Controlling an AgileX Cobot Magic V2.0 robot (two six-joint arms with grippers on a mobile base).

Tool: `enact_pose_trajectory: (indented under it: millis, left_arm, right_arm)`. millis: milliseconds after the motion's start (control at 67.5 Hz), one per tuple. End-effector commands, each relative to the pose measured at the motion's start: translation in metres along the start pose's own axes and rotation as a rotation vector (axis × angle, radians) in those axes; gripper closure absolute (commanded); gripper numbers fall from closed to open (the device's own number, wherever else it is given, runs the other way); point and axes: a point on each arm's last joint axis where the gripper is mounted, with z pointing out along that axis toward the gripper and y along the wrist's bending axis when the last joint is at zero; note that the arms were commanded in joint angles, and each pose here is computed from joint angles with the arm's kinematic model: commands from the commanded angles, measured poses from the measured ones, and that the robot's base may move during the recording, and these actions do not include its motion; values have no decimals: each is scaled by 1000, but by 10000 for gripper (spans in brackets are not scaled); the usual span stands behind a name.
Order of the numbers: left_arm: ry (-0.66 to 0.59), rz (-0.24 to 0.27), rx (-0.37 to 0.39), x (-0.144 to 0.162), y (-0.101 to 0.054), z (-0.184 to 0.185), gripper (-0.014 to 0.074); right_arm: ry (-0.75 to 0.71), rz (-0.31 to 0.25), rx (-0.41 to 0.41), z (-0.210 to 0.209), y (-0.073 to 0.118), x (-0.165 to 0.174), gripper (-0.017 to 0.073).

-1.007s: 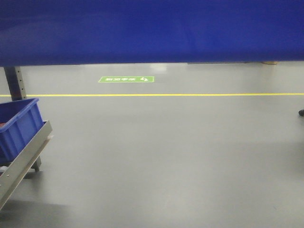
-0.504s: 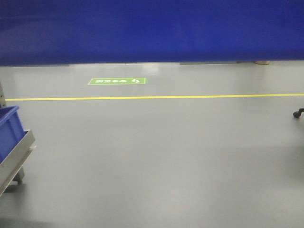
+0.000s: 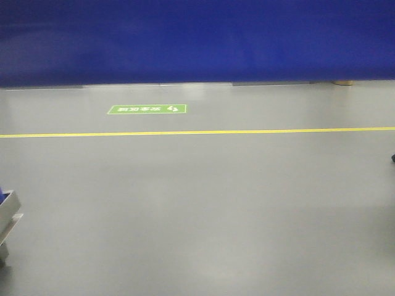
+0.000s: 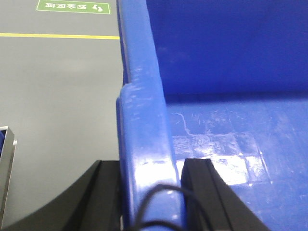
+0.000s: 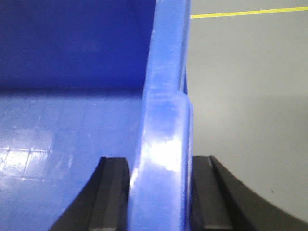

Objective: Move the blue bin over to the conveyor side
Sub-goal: 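Hold the blue bin with both grippers while the base turns away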

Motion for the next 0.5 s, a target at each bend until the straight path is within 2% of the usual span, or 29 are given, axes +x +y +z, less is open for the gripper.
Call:
enact_pose_trajectory:
  millis: [0, 489]
  left_arm:
    - [-144, 36, -16, -14, -1, -11, 610]
    - [-144, 36, -16, -14, -1, -11, 610]
  right_arm:
    - [-154, -49, 27, -12, -4, -13, 640]
    - [-154, -49, 27, -12, -4, -13, 640]
